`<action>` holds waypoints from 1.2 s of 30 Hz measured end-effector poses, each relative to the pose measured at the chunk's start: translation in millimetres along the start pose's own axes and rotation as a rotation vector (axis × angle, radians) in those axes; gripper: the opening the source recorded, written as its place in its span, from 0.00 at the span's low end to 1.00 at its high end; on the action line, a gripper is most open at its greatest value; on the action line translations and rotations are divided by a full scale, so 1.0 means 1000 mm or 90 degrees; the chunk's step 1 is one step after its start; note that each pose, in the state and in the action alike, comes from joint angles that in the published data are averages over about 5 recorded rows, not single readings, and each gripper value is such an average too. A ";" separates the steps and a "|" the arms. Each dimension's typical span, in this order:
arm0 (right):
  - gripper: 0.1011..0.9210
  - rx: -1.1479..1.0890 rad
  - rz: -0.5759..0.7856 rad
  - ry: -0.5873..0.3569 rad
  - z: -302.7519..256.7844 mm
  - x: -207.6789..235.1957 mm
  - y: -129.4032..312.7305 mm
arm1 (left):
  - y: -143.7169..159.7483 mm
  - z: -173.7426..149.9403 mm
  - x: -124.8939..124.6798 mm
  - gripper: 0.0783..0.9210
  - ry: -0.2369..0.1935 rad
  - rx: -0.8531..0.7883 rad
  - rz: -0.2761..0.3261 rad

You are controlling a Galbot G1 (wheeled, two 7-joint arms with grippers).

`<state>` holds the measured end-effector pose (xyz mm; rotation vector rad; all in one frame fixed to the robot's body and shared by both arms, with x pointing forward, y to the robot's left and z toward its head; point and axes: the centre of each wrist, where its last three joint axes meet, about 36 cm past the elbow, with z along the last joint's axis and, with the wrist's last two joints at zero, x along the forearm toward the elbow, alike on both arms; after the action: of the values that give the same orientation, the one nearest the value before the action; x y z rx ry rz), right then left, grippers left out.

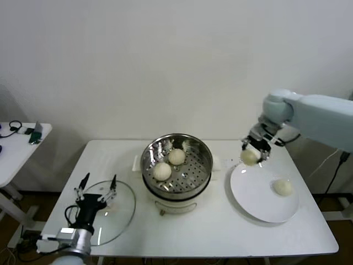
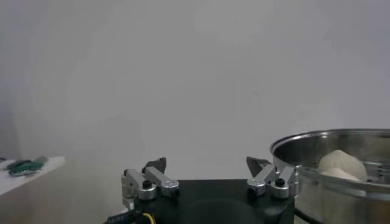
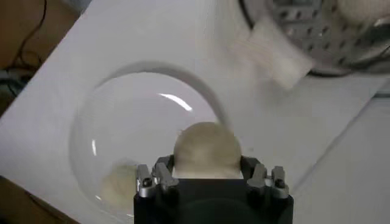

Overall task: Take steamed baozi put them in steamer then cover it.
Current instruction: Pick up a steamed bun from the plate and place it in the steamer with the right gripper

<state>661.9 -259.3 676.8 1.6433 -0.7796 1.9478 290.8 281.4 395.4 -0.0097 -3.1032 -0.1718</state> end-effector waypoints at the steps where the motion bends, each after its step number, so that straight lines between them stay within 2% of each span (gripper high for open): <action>1: 0.73 0.028 0.004 0.003 -0.007 0.008 -0.009 | -0.001 0.000 0.000 0.88 0.000 0.000 0.002; 7: 0.73 0.179 0.016 0.018 -0.056 0.038 -0.062 | -0.004 0.000 -0.002 0.88 0.000 0.001 0.006; 13: 0.74 0.297 0.014 0.020 -0.108 0.040 -0.105 | -0.002 -0.001 0.001 0.88 0.002 -0.002 0.005; 25: 0.74 0.428 -0.030 -0.033 -0.184 -0.012 -0.153 | 0.005 0.000 0.006 0.88 0.008 0.000 -0.007; 36: 0.74 0.471 -0.062 -0.080 -0.217 -0.054 -0.158 | 0.006 0.002 0.007 0.88 0.011 0.002 -0.017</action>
<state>622.9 4.9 616.4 2.1691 0.0206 2.2184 283.6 288.1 394.2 0.0339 -3.0869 -0.1658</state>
